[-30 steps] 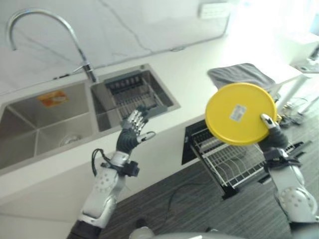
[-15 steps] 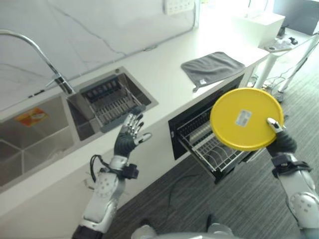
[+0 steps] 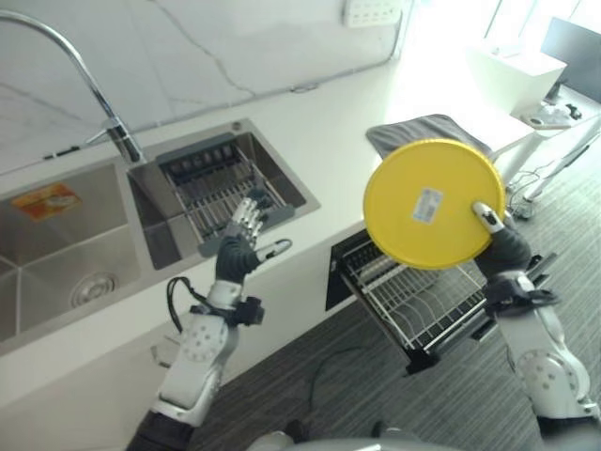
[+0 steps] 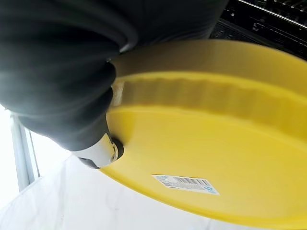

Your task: Place the dishes in the dishwasher.

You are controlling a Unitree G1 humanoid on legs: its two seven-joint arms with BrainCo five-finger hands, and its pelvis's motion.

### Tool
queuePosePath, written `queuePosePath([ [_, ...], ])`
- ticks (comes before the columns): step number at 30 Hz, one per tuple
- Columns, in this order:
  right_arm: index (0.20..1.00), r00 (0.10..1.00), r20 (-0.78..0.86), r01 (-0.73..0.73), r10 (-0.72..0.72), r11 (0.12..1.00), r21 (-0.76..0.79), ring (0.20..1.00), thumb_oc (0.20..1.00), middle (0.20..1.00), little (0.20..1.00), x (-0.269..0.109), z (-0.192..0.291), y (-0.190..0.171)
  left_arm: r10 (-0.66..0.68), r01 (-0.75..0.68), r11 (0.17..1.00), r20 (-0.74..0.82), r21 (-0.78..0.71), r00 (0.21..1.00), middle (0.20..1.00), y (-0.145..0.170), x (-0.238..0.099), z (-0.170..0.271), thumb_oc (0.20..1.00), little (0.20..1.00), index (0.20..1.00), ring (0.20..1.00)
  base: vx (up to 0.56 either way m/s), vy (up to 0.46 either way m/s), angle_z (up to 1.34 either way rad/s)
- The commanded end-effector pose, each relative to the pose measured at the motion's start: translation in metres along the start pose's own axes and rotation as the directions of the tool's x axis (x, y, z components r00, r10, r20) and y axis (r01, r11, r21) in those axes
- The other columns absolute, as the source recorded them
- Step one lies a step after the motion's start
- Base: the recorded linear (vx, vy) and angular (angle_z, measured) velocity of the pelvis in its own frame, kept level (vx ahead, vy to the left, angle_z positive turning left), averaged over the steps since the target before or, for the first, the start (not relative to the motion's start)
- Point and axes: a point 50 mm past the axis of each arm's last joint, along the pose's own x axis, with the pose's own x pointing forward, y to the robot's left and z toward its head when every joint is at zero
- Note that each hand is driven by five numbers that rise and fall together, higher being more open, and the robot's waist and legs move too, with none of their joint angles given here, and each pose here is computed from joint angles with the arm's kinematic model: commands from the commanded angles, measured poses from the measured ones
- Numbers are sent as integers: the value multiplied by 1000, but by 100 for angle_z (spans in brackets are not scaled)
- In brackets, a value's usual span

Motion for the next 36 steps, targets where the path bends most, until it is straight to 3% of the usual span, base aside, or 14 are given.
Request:
queuePosePath([
  [1,200,962,237,-132,134,991,-26,200,200,200,200,9,40,21,-45,31,995,160,91,986,1000,-1,12,26,1000,1000,1000,1000,-13,-262,37],
  [11,200,936,308,-195,174,980,39,200,200,200,200,14,38,40,-102,55,976,216,212,971,1000,10,24,47,1000,1000,1000,1000,-200,-669,-6],
  [16,200,939,232,-221,254,962,-159,200,200,200,200,11,42,40,6,-21,995,160,98,987,1000,23,6,35,1000,1000,1000,1000,-287,-544,8],
  [22,200,938,204,-194,281,911,-365,200,200,200,200,10,36,42,14,-27,997,167,72,986,1000,28,-1,37,1000,1000,1000,1000,-16,65,70],
  [36,200,926,249,-135,285,864,-484,200,200,200,200,3,38,41,-64,44,989,148,140,987,1000,18,12,33,1000,1000,1000,1000,145,290,3],
])
